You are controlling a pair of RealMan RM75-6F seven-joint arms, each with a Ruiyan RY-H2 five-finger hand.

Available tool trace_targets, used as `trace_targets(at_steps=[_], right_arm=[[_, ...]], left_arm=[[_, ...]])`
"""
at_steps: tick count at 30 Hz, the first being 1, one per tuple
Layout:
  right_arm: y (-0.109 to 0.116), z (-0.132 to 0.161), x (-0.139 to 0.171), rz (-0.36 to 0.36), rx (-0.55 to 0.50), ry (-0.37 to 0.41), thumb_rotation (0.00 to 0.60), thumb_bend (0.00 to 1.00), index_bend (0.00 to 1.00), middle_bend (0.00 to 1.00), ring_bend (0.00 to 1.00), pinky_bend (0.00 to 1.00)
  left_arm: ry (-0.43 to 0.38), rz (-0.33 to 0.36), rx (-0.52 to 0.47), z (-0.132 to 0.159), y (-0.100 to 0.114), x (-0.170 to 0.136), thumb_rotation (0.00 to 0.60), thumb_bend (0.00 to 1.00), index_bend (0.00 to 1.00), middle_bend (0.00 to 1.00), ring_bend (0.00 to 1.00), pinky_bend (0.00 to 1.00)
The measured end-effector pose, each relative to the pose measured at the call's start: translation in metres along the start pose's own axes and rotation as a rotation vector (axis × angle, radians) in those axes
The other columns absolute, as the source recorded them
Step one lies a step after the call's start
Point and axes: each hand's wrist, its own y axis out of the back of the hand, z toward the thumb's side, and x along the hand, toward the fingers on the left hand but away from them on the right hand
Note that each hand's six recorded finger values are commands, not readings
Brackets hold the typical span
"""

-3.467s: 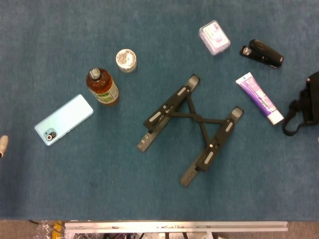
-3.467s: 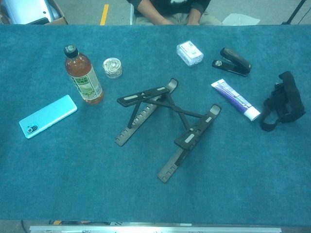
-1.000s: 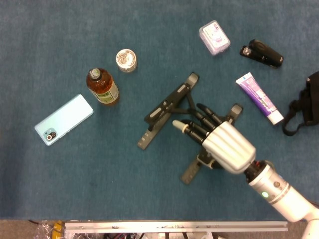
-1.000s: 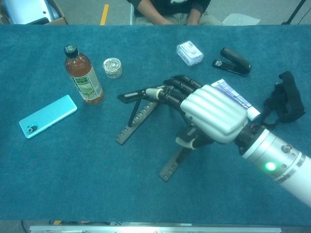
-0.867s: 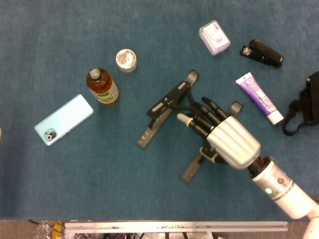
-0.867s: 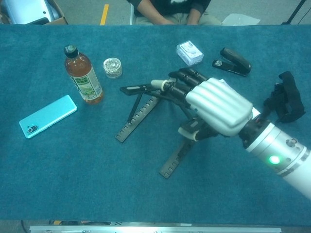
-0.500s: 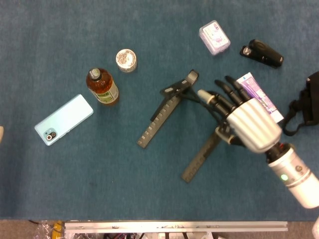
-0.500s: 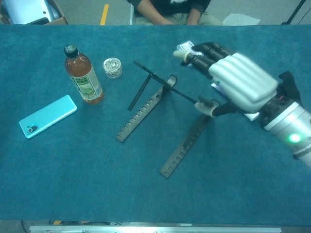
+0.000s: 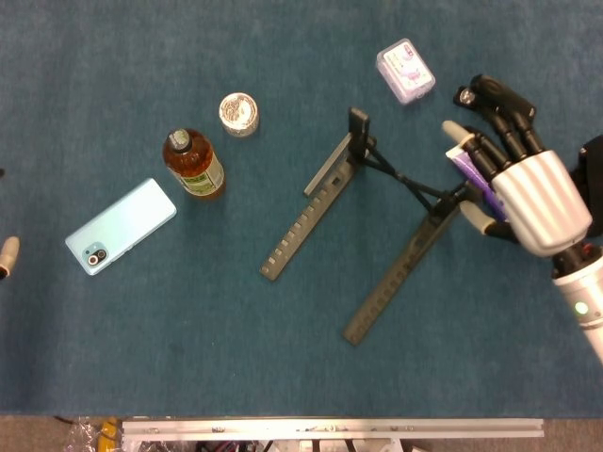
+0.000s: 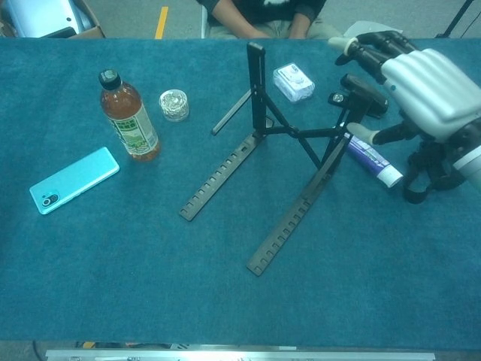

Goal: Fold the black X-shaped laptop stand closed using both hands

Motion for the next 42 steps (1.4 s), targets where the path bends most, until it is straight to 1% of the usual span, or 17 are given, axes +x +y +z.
trace_targets(at_steps=[8,17,23,34,37,40,42], right_arm=[[0.002,-0.015,0.002,-0.01,-0.001,-0.041,0.6,0.25,0.04,0.21,0.06,0.06],[0.007,-0.019,0.004,-0.023,0.004,-0.05,0.6,0.25,0.04,0.21,0.06,0.06],[0.011,-0.021,0.006,-0.034,-0.012,-0.054,0.6,0.25,0.04,0.21,0.06,0.06],[0.015,-0.005,0.01,-0.033,-0.05,0.0,0.6,0.25,0.04,0.21,0.06,0.06],[0.018,0.002,0.011,-0.037,-0.092,0.017,0.6,0.25,0.04,0.21,0.06,0.06],[0.022,0.015,0.014,-0.036,-0.154,0.059,0.6,0.25,0.04,0.21,0.06,0.06],[0.025,0.027,0.019,-0.027,-0.196,0.1,0.6,0.25,0.04,0.21,0.06,0.06]], left_arm=[[-0.006,-0.003,0.002,0.003,0.0,0.001,0.6,0.28,0.19,0.17,0.14,0.14],[-0.008,-0.004,0.001,0.005,-0.001,0.001,0.6,0.28,0.19,0.17,0.14,0.14],[-0.005,-0.002,0.003,0.005,0.0,0.001,0.6,0.28,0.19,0.17,0.14,0.14],[-0.007,0.004,0.002,0.006,0.002,-0.001,0.6,0.28,0.19,0.17,0.14,0.14],[-0.002,0.009,0.003,0.004,0.004,-0.002,0.6,0.28,0.19,0.17,0.14,0.14],[0.006,0.009,0.004,0.002,0.004,-0.003,0.6,0.28,0.19,0.17,0.14,0.14],[0.006,0.01,0.002,0.001,0.004,-0.004,0.6,0.28,0.19,0.17,0.14,0.14]])
